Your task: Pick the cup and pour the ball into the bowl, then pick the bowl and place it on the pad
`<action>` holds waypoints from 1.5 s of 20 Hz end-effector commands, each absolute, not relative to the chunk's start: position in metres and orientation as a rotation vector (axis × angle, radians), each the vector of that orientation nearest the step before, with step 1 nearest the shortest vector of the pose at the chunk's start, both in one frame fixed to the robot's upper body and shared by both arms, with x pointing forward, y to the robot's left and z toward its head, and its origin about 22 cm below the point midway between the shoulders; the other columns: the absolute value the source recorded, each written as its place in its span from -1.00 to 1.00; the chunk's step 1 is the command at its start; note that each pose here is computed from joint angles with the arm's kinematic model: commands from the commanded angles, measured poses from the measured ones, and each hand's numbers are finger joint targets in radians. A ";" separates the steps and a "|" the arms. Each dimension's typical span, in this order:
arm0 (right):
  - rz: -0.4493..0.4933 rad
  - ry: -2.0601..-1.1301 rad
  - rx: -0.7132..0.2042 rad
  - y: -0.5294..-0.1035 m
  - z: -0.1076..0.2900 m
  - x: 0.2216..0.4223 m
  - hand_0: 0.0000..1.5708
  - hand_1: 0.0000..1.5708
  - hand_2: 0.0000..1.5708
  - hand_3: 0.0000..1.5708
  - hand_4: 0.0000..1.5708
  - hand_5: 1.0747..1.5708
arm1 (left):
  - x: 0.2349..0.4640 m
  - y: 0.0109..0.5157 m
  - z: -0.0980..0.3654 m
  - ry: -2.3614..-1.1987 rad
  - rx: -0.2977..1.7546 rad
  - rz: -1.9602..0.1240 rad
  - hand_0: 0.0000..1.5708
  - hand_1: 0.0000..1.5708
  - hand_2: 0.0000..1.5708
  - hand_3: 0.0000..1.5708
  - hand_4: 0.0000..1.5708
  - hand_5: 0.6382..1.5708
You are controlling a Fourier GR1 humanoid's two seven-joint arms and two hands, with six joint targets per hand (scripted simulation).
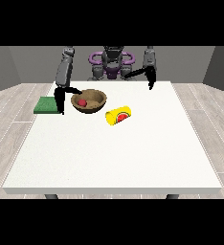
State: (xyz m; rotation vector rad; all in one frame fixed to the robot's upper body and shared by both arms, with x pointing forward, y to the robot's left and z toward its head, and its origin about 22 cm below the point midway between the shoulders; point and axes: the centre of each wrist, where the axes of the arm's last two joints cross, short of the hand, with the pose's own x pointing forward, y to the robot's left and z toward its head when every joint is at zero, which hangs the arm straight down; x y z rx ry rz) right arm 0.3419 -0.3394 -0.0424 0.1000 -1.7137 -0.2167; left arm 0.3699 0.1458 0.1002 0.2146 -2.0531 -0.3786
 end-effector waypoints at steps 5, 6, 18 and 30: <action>-0.311 -1.654 0.134 -0.287 -0.040 0.365 -1.00 -1.00 -1.00 -1.00 -0.69 0.84 | 0.370 0.129 0.109 -2.054 0.179 -0.423 -1.00 -1.00 -1.00 -1.00 -1.00 0.98; -0.299 -1.612 0.153 -0.298 -0.039 0.361 -1.00 -1.00 -1.00 -1.00 -0.70 0.85 | 0.372 0.149 0.097 -2.013 0.194 -0.414 -1.00 -1.00 -1.00 -1.00 -1.00 0.98; -0.238 -1.361 -0.070 -0.285 -0.071 0.345 1.00 1.00 1.00 0.05 -0.17 1.00 | 0.365 0.178 0.087 -1.993 0.189 -0.410 -1.00 -1.00 -1.00 -1.00 -1.00 0.99; -0.157 -1.256 -0.184 -0.290 -0.030 0.375 1.00 1.00 1.00 1.00 0.30 0.93 | 0.366 0.210 0.073 -1.892 0.190 -0.309 -1.00 -1.00 -1.00 -1.00 -1.00 1.00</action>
